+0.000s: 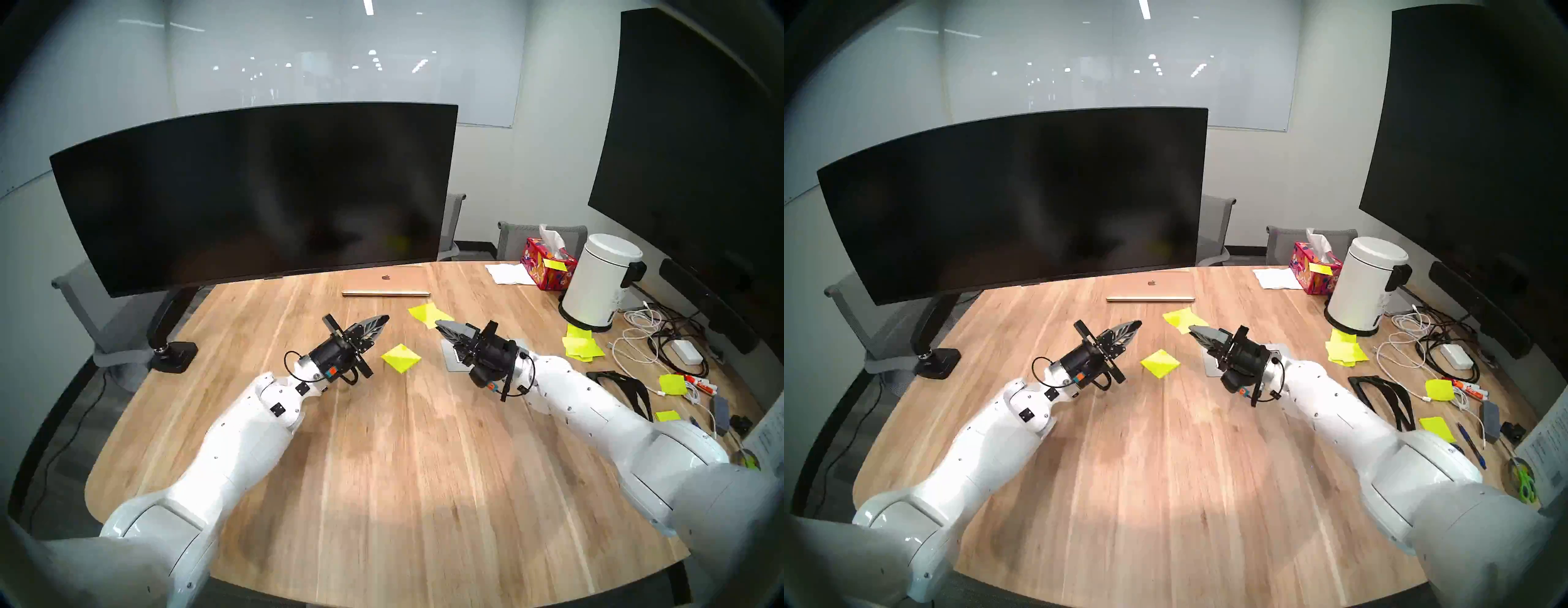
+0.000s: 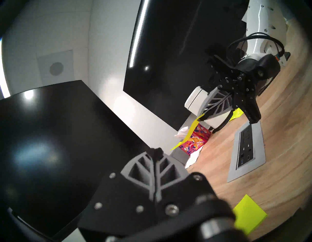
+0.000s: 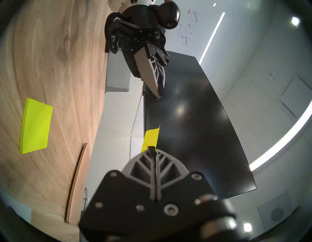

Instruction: Peel one sticky note off the pad and stick it onto the monitor, then press it flat

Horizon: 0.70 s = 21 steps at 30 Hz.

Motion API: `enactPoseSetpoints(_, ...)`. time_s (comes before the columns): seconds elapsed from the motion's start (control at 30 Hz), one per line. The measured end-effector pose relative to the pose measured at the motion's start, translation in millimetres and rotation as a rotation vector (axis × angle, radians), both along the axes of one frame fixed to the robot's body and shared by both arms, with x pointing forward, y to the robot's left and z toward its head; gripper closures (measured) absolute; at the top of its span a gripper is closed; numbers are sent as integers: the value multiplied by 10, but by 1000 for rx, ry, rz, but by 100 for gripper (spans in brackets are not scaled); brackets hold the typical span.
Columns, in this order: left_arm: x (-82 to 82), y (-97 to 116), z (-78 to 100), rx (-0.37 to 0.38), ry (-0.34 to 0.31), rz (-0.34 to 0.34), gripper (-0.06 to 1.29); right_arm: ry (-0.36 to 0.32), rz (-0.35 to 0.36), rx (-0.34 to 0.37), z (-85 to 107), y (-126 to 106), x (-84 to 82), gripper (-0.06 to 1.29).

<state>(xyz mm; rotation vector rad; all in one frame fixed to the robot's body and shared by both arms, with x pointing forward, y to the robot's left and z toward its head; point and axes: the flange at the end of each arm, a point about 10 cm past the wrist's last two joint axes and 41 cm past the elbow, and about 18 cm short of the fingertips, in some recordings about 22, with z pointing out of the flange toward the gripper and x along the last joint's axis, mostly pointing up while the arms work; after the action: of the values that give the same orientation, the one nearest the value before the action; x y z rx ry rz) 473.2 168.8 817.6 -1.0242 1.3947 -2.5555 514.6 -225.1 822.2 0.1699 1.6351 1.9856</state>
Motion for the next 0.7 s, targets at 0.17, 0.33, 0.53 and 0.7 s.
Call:
enactPoseSetpoints(0.17, -137, 63, 14, -35, -21, 18, 125, -16, 4, 6, 36, 22, -8, 125)
enactPoseSetpoints(0.33, -264, 98, 51, -67, -48, 33, 121, -30, 8, 11, 61, 46, -25, 125)
enactPoseSetpoints(0.53, -409, 98, 131, -92, -93, 46, -3, -38, 9, 18, 55, 63, -70, 125)
enactPoseSetpoints(0.7, -512, 79, 224, -97, -126, 96, -3, -34, -3, 17, 2, 48, -142, 125)
